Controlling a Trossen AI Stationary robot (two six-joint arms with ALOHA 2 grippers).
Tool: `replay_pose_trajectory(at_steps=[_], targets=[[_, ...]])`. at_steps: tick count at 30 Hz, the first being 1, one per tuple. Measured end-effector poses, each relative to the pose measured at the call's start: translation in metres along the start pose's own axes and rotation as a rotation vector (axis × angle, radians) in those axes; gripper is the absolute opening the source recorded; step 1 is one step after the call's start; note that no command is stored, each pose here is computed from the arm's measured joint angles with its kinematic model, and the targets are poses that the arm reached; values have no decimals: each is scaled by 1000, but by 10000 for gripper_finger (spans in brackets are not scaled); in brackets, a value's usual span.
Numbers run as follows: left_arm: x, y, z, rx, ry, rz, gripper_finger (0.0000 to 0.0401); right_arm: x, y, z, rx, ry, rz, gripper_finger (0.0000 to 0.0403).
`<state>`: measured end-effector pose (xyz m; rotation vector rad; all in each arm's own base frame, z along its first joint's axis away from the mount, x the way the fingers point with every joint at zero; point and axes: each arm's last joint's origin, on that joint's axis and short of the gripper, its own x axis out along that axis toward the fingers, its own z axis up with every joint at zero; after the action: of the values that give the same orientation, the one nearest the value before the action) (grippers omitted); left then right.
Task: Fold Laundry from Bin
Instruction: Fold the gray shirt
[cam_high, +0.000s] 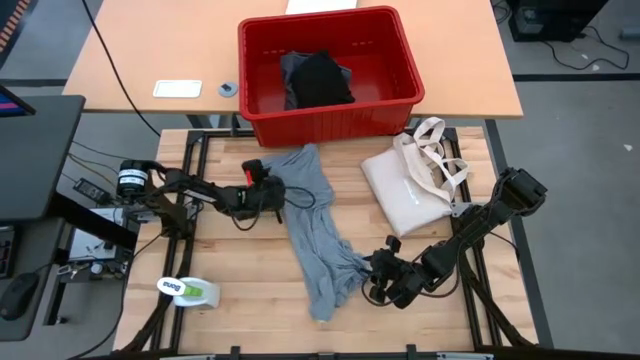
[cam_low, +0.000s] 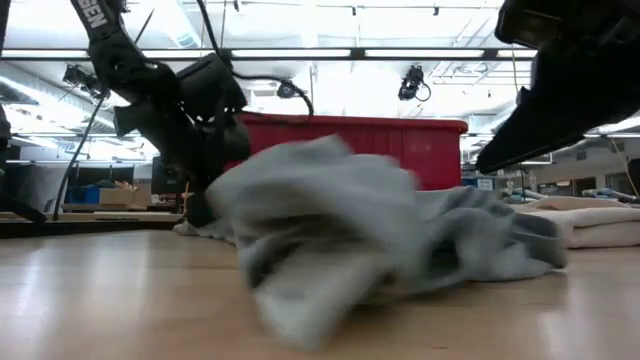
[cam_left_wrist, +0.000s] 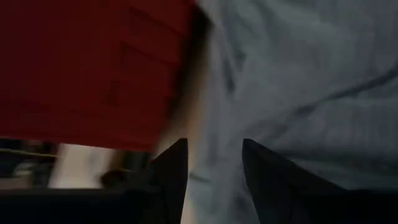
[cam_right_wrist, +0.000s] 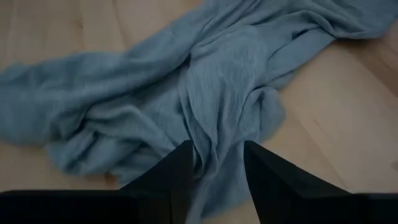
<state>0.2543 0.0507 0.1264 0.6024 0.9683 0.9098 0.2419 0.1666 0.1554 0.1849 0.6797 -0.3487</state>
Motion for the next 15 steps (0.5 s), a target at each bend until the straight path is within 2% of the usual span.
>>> replay_pose_trajectory(at_steps=[5, 8, 15], targets=[[-18, -12, 6, 43, -82, -22, 160, 0, 2, -1, -6, 50, 48, 151], [-32, -22, 5, 68, -114, -83, 160, -3, 5, -4, -10, 58, 75, 151], [-80, -56, 4, -17, -252, -567, 160, -9, 14, -7, -19, 53, 140, 151]])
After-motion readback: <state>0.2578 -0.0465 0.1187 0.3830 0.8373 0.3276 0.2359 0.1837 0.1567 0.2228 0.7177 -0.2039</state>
